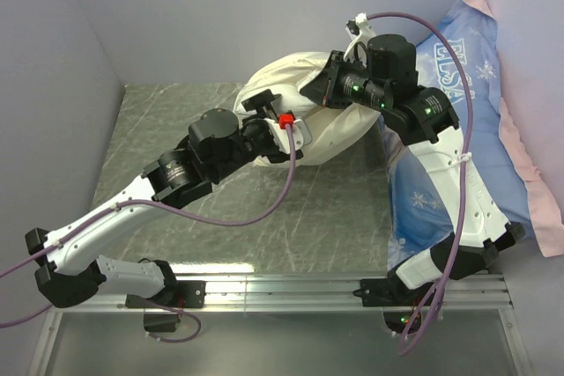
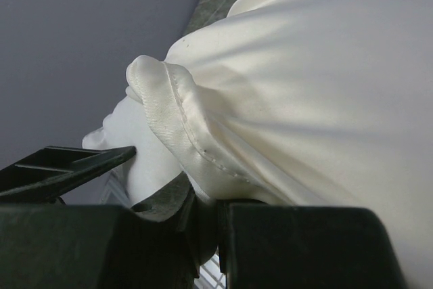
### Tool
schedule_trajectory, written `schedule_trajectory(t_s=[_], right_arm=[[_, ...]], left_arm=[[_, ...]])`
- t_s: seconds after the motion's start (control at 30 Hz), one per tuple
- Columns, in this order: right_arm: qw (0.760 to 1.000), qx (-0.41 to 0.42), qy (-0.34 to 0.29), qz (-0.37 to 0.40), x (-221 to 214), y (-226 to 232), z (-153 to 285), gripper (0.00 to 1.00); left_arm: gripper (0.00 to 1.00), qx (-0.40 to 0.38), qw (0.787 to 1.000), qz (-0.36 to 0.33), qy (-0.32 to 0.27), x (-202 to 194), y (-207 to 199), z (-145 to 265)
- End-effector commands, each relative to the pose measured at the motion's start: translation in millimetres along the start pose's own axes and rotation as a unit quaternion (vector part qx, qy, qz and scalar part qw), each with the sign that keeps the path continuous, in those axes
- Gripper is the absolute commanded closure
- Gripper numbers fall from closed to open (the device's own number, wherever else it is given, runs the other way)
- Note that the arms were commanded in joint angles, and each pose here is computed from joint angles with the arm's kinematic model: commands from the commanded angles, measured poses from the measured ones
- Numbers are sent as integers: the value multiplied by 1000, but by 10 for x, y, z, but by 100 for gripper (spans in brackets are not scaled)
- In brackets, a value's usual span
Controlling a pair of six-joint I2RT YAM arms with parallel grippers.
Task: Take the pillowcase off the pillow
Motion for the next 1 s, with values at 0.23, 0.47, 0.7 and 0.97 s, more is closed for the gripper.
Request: schedule_trajectory(t_s=[0.23, 0.47, 0.7, 0.97], right_arm=[[996, 70, -49, 37, 148, 352, 192, 100], [996, 67, -50, 36, 108, 308, 216, 100], [996, 66, -53, 38, 114, 312, 238, 100], [996, 66, -53, 35, 116, 315, 215, 100]], left_arm=[[12, 49, 999, -5, -5, 57, 247, -52], [13, 47, 998, 20, -23, 46, 450, 97], [13, 49, 998, 16, -21, 20, 496, 135], [11, 46, 997, 31, -46, 142, 552, 268]])
Point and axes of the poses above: each gripper's point midway between its finger pads, its own z axis back along the fingers, its own y axis along the line the jaws close on, x = y × z, the point moved 3 cm from there along z, back along the fingers, and after that the axes turned 7 degrees about -z, right-handed, at the moved point
